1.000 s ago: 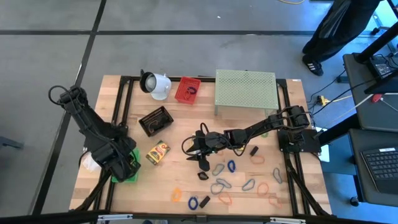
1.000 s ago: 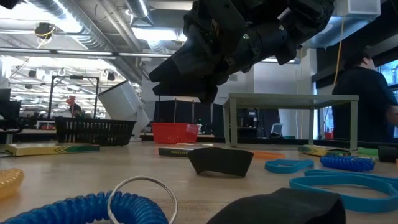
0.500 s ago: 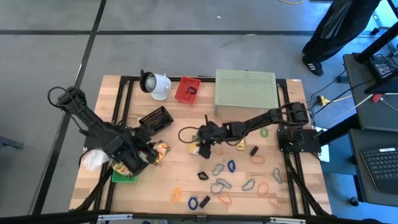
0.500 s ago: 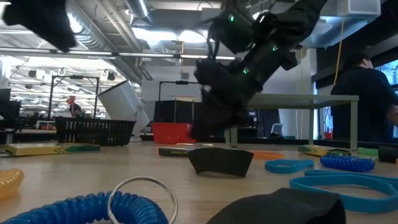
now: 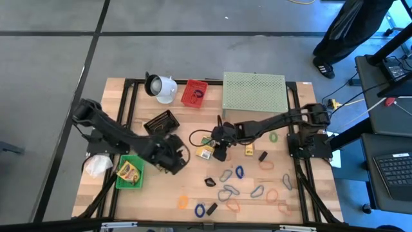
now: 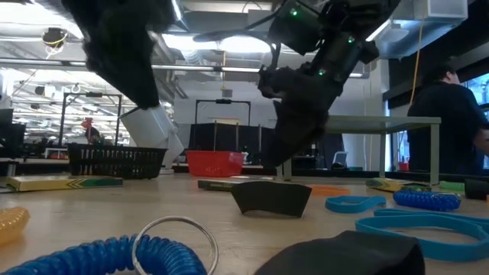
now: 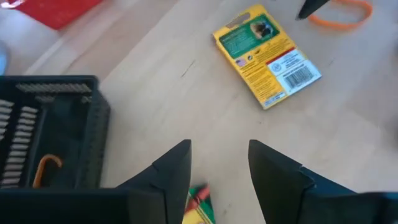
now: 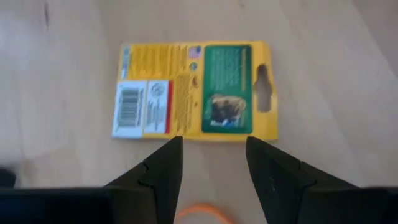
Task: Pick & Place Office Desk Supplies
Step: Put the crayons box into the green bin
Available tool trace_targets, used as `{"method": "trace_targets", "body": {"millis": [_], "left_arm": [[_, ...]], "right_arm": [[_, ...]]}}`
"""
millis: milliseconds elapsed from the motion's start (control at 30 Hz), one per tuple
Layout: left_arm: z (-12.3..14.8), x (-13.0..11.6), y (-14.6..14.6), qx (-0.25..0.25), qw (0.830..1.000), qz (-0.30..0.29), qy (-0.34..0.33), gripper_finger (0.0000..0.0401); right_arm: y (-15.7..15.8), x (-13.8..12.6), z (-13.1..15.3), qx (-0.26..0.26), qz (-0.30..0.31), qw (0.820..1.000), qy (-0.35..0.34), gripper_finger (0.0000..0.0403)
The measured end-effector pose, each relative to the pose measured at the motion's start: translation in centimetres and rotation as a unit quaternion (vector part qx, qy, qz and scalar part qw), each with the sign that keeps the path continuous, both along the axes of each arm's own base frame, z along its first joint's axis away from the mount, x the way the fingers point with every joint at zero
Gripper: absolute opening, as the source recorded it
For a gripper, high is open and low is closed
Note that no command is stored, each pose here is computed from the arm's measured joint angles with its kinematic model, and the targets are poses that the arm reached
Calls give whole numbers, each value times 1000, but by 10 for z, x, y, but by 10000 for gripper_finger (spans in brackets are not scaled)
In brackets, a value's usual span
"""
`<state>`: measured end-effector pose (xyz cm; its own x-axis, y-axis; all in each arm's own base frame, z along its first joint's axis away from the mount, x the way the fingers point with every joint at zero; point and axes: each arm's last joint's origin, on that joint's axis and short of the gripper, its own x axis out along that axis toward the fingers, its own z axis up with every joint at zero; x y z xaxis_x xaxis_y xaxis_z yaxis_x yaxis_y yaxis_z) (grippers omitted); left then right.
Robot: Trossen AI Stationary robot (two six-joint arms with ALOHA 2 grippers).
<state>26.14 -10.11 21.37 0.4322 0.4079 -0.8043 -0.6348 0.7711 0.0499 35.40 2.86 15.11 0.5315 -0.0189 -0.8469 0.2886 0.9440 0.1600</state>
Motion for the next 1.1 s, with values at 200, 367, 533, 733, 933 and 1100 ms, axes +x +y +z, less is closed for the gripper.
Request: {"method": "trace_targets", "body": {"millis": [200, 367, 533, 733, 933, 1100], "left_arm": [[-23, 22, 4, 4, 998, -44, 32, 144], [-39, 35, 6, 6, 996, -74, 46, 135], [-52, 46, 8, 20, 994, -100, 49, 120], [-67, 34, 11, 35, 993, -94, 66, 93], [-96, 6, 12, -19, 995, -79, -51, 65], [-103, 2, 15, -4, 982, -110, -153, 57]], "right_arm": [[6, -9, -4, -12, 10, 999, 46, 178], [9, -24, -9, -60, -1, 990, 124, 178], [15, -37, -12, -97, -12, 979, 179, 178], [26, -49, -17, -116, 13, 972, 202, 178], [21, -75, -19, -105, -38, 975, 191, 178], [14, -81, 0, -54, -81, 994, 43, 178]]}}
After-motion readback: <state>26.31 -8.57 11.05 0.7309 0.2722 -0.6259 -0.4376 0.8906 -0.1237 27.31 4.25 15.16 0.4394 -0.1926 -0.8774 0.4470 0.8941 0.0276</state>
